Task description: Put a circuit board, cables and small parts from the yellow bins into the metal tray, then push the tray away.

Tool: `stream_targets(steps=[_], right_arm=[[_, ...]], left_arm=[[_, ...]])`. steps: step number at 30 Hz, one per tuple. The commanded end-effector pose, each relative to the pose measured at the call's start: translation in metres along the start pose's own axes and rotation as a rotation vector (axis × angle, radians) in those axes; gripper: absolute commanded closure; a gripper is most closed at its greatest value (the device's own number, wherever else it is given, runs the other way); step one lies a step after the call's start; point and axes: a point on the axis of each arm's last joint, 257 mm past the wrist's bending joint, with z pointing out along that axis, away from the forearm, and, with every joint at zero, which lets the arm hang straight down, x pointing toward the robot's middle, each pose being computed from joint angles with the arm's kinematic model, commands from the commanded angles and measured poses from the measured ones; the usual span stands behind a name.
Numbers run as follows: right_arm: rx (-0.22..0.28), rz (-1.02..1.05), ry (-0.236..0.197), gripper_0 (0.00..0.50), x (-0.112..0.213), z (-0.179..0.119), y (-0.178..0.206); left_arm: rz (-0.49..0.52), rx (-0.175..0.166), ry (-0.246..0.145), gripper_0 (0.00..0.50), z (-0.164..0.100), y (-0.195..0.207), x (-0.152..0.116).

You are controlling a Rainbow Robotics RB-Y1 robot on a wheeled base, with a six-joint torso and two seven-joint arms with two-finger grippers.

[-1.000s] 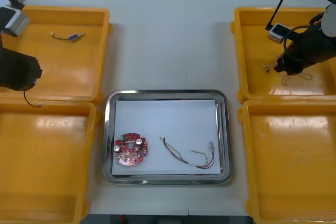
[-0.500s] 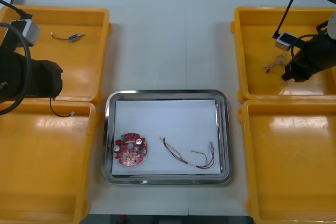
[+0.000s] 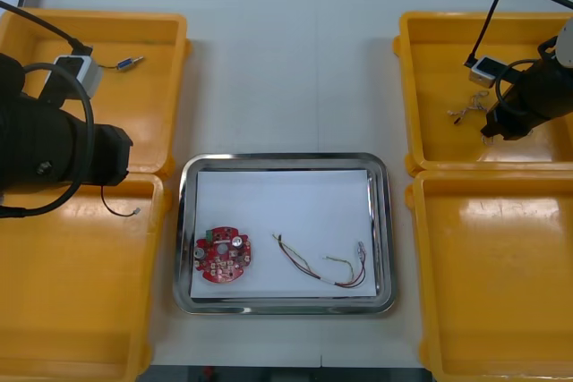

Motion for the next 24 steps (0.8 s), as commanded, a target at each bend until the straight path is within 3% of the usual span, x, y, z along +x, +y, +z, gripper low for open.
stream_targets(steps=[1, 6, 14, 24], right_arm=[[0.042, -0.034, -0.013, 0.0, -0.013, -0.017, -0.019], [0.045, -0.022, -0.03, 0.0, -0.02, -0.016, -0.018], [0.043, 0.002, -0.059, 0.0, -0.034, -0.021, -0.018], [0.051, 0.04, -0.082, 0.0, -0.039, -0.021, -0.021]], left_arm=[[-0.084, -0.056, -0.006, 0.5, -0.001, 0.007, 0.007], [-0.127, -0.067, 0.012, 0.5, 0.006, 0.001, 0.016], [-0.116, -0.085, 0.024, 0.5, 0.017, -0.011, 0.024], [-0.12, -0.108, 0.059, 0.5, 0.047, -0.031, 0.013]])
